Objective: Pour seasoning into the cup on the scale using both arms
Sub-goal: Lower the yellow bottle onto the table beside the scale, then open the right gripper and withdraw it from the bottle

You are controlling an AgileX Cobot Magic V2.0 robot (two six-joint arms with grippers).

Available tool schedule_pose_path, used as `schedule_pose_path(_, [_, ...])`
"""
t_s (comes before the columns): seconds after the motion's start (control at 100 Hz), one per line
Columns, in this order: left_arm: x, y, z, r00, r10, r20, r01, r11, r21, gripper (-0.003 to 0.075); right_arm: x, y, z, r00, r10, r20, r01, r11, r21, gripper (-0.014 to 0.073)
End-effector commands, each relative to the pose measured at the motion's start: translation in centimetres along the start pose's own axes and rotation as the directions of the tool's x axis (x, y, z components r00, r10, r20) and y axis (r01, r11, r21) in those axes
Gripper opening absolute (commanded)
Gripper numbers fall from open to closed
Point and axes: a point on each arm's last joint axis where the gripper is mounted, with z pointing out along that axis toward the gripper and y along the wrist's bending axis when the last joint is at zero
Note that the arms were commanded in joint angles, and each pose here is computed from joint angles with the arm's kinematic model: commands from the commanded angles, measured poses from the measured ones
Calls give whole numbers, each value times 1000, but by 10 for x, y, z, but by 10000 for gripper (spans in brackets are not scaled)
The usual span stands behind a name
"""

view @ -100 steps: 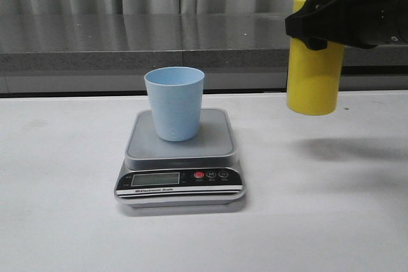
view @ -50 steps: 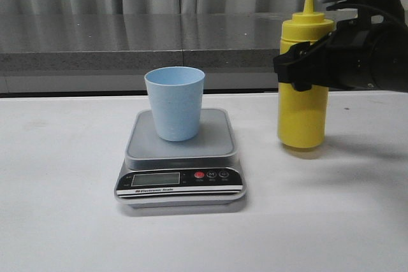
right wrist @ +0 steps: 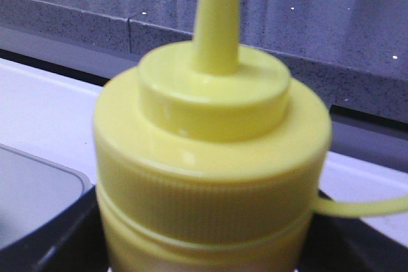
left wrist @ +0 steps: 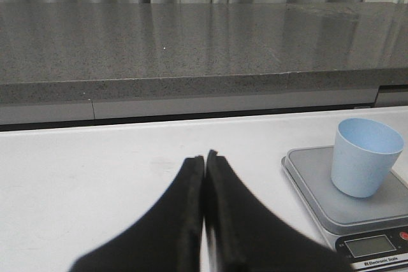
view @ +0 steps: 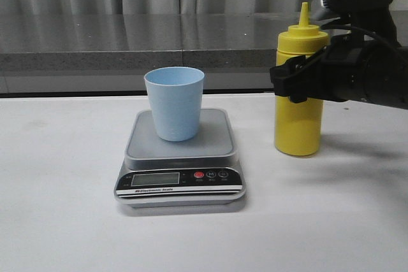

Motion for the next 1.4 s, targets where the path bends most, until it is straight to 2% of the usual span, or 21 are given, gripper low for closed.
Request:
schedule_pose_path(0.0, [-15, 0, -2, 996, -14, 93, 14, 1000, -3, -20, -20, 0, 0, 993, -21, 112, 23, 1000, -12, 362])
schedule_pose_path(0.15, [-15, 0, -2, 996, -14, 93, 14, 1000, -3, -20, -21, 0, 0, 993, -20, 119, 22, 1000, -13, 574])
schedule_pose_path(0.24, [-15, 0, -2, 996, -14, 93, 14, 1000, -3, -20, -21, 0, 0, 993, -17, 120, 19, 1000, -13, 668])
schedule_pose_path(0.71, [-15, 0, -2, 996, -14, 93, 14, 1000, -3, -20, -21, 0, -6, 993, -17, 120, 18, 1000, -12, 655])
schedule_pose_path(1.08, [-15, 0, -2, 996, -14, 93, 14, 1000, -3, -20, -21, 2, -44, 993, -1, 116, 0, 1000, 8, 655])
schedule_pose_path(1.25, [-15, 0, -2, 996, -14, 93, 14, 1000, -3, -20, -35, -1, -69, 988, 18, 152, -26, 998, 51, 655])
schedule_pose_path(1.39, [-15, 0, -2, 996, -14, 93, 14, 1000, -3, -20, -49, -2, -88, 992, 31, 124, -41, 996, 77, 655])
